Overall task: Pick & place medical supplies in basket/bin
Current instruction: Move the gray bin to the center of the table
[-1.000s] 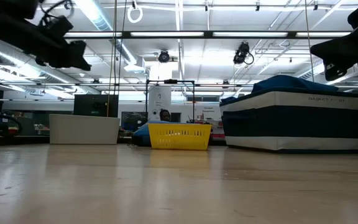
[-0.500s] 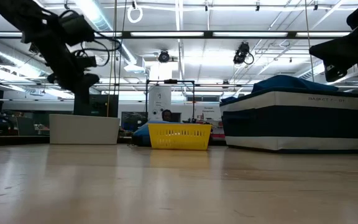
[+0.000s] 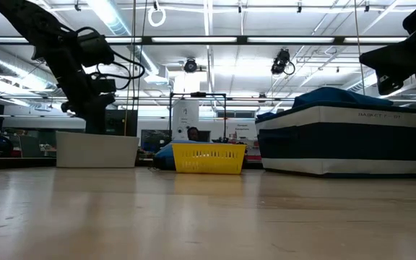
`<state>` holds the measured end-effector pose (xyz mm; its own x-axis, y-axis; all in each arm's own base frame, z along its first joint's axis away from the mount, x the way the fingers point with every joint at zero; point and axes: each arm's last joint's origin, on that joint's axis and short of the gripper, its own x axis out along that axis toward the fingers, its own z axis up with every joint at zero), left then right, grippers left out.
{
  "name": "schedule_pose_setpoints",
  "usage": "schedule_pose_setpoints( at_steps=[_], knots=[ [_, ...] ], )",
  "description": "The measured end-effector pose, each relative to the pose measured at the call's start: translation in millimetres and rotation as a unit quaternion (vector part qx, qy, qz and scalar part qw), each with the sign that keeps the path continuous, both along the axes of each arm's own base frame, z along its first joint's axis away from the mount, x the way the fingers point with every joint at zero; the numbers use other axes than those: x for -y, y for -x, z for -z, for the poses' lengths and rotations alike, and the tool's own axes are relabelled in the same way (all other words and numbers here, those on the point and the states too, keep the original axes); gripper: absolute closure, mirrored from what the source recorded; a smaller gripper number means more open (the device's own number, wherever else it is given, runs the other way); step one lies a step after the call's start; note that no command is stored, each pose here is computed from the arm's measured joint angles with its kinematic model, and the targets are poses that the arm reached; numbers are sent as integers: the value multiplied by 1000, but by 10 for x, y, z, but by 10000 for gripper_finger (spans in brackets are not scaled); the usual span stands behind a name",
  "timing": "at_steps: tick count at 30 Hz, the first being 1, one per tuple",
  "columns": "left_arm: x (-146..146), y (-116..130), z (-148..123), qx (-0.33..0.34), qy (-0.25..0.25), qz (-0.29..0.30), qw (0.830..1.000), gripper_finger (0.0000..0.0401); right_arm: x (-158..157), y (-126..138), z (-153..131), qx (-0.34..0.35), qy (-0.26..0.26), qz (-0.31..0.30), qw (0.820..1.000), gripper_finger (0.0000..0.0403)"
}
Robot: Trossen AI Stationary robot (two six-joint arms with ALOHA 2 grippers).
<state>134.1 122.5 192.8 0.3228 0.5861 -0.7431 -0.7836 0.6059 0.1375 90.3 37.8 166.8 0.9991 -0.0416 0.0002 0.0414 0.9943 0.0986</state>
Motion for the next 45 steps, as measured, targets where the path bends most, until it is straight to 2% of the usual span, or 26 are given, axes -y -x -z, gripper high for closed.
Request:
schedule_pose_setpoints(
  at_steps=[13, 26, 38, 41, 45],
  knots=[
    [36, -37, 5, 47, 54, 54, 996, 400, 0, 0, 0, 0, 0, 0, 1000, 394],
    [99, -86, 4, 103, 121, 108, 981, 400, 0, 0, 0, 0, 0, 0, 1000, 394],
    [372, -284, 37, 97, 152, 175, 968, 400, 23, 2, -11, 5, -3, 39, 999, 394],
    [439, -345, 83, 91, 175, 201, 960, 400, 23, 2, -22, 10, -7, 39, 999, 394],
    [551, -444, 146, 91, 218, 255, 938, 400, 24, 3, -34, 16, -10, 40, 999, 394]
  ],
)
